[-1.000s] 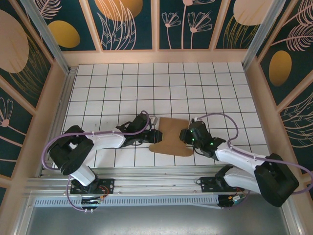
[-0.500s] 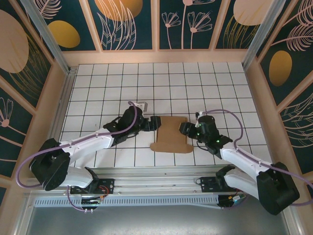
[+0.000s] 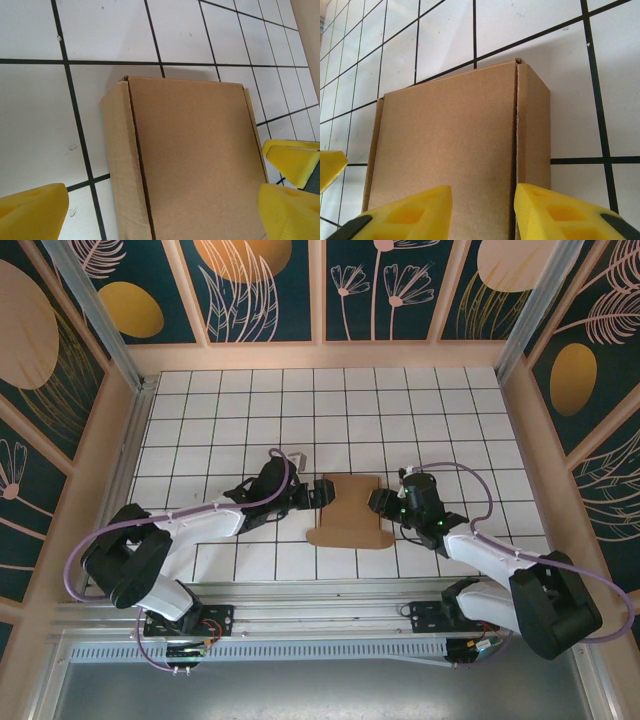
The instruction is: Fold the paper box
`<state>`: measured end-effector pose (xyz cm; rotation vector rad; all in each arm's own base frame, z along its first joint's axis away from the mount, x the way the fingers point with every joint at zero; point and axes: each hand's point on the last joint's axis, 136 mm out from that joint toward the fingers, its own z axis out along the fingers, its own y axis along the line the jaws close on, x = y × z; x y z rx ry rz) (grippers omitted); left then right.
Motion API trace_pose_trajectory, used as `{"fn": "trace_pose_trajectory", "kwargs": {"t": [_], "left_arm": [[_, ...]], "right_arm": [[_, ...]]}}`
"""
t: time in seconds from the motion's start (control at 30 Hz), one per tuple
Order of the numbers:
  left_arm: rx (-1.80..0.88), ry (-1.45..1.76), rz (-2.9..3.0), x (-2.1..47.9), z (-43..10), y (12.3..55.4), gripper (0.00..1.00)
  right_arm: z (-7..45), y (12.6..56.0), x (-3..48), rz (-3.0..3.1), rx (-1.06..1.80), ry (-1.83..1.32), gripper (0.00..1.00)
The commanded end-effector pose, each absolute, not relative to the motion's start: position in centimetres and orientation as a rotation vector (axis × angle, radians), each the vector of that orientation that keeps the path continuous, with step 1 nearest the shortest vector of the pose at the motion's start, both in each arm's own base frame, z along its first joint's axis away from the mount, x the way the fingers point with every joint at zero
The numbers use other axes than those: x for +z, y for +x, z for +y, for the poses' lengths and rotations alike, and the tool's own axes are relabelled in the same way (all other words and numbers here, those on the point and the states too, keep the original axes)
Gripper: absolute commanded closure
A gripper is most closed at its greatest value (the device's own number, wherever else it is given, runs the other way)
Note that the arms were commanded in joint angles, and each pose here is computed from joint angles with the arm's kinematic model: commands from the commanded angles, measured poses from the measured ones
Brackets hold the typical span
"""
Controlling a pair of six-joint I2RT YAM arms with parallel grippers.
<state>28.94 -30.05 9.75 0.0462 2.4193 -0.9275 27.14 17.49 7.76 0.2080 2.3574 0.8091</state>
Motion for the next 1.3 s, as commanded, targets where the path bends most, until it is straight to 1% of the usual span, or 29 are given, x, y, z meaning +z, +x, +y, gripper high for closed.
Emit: {"fn": "trace_pose_trajectory", "kwargs": {"t": [0.0, 0.1, 0.17, 0.27, 0.43, 0.63, 0.7, 0.9, 1.27], "left_arm": [[-0.990, 0.068, 2.422, 9.3, -30.8, 28.5, 0.06], [-1.014, 0.092, 2.416, 9.5, -31.1, 28.4, 0.11], [-1.011, 0.095, 2.413, 9.7, -31.2, 28.5, 0.12], [-0.975, 0.100, 2.417, 9.7, -31.0, 28.8, 0.12], [-0.908, 0.081, 2.405, 10.0, -29.9, 29.0, 0.07], [-0.898, 0.059, 2.419, 9.7, -29.6, 28.9, 0.05], [-0.892, 0.033, 2.435, 9.2, -29.4, 28.8, 0.05], [-0.910, -0.019, 2.466, 8.6, -29.9, 29.1, 0.04], [-1.047, -0.104, 2.520, 6.8, -31.2, 29.2, 0.04]], "right_arm": [[17.1, 26.8, 7.8, 2.394, 0.797, 0.242, 0.56], [16.5, 27.1, 9.5, 2.340, 0.778, 0.265, 0.49], [14.6, 27.4, 9.1, 2.325, 0.686, 0.354, 0.42], [14.0, 27.4, 7.4, 2.370, 0.662, 0.388, 0.40], [17.8, 27.3, 7.1, 2.408, 0.899, 0.296, 0.54], [17.2, 27.5, 5.7, 2.432, 0.856, 0.331, 0.73], [16.8, 27.1, 4.7, 2.452, 0.847, 0.336, 0.77], [14.6, 25.8, 0.9, 2.563, 0.750, 0.397, 0.77], [13.5, 25.3, -0.7, 2.600, 0.767, 0.467, 0.77]]}}
